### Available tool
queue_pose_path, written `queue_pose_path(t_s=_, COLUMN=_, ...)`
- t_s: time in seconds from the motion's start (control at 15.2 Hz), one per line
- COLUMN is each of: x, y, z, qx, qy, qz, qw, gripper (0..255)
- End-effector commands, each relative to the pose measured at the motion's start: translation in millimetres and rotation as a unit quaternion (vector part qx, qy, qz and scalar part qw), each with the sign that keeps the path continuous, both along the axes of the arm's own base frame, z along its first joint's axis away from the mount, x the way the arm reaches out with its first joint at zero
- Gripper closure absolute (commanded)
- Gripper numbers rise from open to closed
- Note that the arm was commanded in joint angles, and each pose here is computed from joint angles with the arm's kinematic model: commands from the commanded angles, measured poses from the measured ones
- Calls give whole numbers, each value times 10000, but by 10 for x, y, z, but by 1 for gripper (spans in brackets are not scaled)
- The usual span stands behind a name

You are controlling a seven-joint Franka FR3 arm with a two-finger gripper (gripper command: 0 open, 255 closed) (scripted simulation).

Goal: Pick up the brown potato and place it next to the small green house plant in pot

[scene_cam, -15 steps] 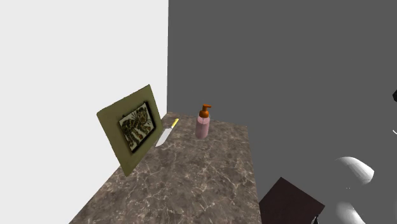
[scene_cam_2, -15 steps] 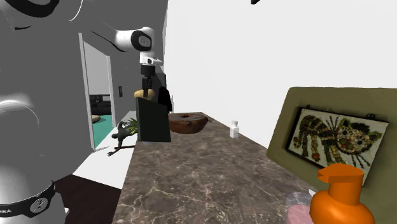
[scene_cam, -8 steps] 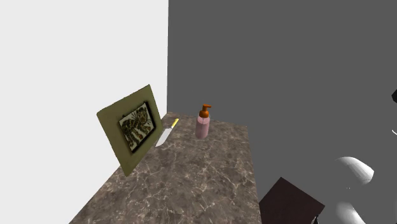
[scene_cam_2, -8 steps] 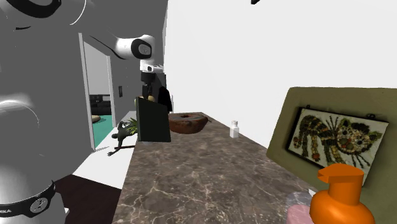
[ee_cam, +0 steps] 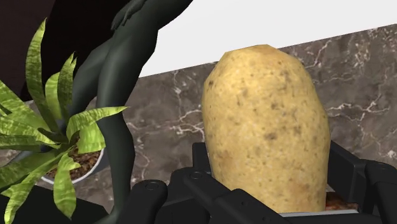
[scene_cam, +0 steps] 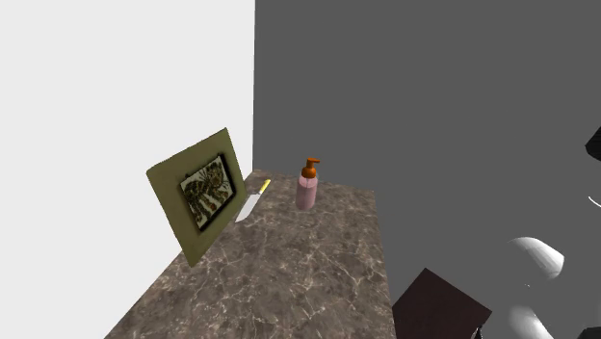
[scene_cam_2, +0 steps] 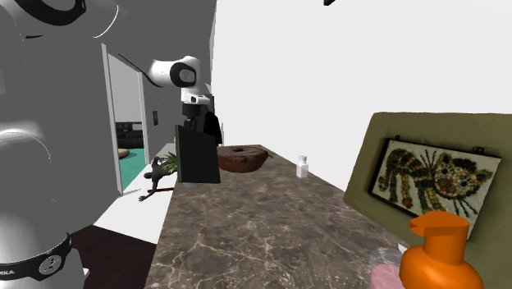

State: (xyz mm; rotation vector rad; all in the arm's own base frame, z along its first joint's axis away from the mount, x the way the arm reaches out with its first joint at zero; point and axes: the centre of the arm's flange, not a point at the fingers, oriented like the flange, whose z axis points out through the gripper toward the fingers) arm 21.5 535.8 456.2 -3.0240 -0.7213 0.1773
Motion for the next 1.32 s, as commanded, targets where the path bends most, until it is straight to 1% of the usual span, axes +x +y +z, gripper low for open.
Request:
queue_pose_path(t_s=0.0, x=3, y=0, z=-109, qx=3, qy=-1, qz=0, qw=10000, gripper=255)
queue_pose_path(t_s=1.25, x=3, y=0, z=-1112, qx=3, qy=-1, qz=0, qw=10000, gripper=255)
